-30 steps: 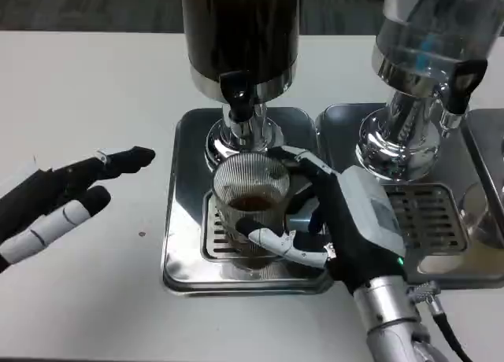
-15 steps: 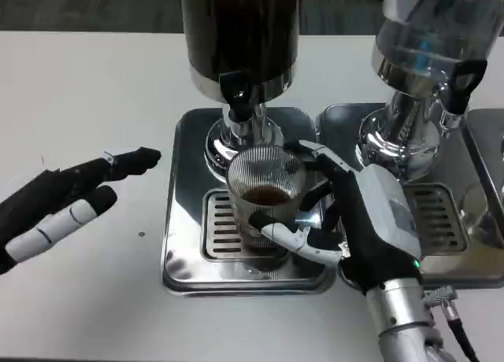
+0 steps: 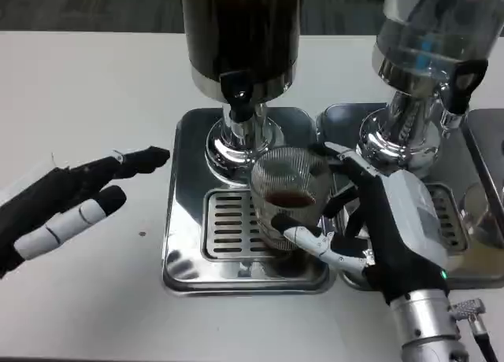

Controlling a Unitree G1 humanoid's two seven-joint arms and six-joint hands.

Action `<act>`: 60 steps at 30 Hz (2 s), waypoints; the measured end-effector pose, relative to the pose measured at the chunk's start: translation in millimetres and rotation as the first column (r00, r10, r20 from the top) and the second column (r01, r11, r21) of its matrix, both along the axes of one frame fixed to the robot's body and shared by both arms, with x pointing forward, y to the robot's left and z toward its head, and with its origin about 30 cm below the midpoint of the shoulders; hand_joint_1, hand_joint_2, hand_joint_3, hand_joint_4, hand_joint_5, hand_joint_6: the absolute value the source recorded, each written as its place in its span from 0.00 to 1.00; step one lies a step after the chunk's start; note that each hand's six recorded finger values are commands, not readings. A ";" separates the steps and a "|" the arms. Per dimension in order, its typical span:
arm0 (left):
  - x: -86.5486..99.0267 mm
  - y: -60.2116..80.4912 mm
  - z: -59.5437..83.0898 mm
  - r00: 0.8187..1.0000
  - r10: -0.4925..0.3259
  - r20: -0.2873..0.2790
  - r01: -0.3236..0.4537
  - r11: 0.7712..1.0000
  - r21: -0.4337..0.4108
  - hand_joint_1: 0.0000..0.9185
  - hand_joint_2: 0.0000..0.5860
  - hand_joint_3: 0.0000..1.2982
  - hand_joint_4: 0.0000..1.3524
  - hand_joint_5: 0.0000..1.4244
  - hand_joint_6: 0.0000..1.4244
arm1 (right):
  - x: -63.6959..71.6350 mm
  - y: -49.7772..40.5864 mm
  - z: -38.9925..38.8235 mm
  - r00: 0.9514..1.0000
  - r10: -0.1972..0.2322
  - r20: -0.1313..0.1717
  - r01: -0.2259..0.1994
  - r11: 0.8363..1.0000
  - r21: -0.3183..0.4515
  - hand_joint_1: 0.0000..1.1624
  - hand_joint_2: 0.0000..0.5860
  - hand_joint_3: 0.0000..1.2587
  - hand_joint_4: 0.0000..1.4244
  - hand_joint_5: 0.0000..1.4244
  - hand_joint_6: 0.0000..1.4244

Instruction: Grasp the cup under the faucet to collect the drink, then remove the cup.

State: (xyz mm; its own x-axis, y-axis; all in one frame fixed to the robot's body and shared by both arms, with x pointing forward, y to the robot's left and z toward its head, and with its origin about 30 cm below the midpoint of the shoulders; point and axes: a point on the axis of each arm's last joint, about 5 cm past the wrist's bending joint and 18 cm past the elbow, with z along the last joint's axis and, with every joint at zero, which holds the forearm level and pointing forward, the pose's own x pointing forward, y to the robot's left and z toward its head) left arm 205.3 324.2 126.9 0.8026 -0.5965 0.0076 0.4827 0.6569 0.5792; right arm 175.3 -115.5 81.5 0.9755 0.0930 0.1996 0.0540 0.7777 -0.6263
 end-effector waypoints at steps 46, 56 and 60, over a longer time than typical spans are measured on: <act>-19.0 -20.7 8.2 0.977 -0.193 0.092 0.183 0.977 0.106 0.00 0.33 0.13 0.06 0.06 0.07 | -44.7 -12.7 17.4 1.000 0.001 -0.031 0.002 0.995 0.097 0.61 0.48 0.39 0.40 0.53 0.76; -31.9 -20.7 13.4 0.969 -0.220 0.113 0.199 0.965 0.172 0.00 0.33 0.08 0.00 0.00 0.05 | -50.7 -15.3 23.4 1.000 0.002 -0.019 0.000 0.994 0.109 0.62 0.51 0.40 0.41 0.54 0.77; -39.1 -16.9 20.8 0.961 -0.232 0.150 0.185 0.944 0.271 0.00 0.31 0.05 0.00 0.00 0.04 | -51.3 -15.5 24.2 1.000 0.003 -0.019 -0.001 0.993 0.122 0.62 0.56 0.40 0.41 0.54 0.77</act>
State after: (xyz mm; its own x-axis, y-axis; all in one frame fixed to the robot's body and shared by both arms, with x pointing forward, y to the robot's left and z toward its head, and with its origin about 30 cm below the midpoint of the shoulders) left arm 166.2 307.3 147.7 0.6592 -0.7512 -0.0342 0.4673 0.3736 0.8013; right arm 124.1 -131.0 105.7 0.9790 0.0714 0.1910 0.0412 0.8482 -0.5280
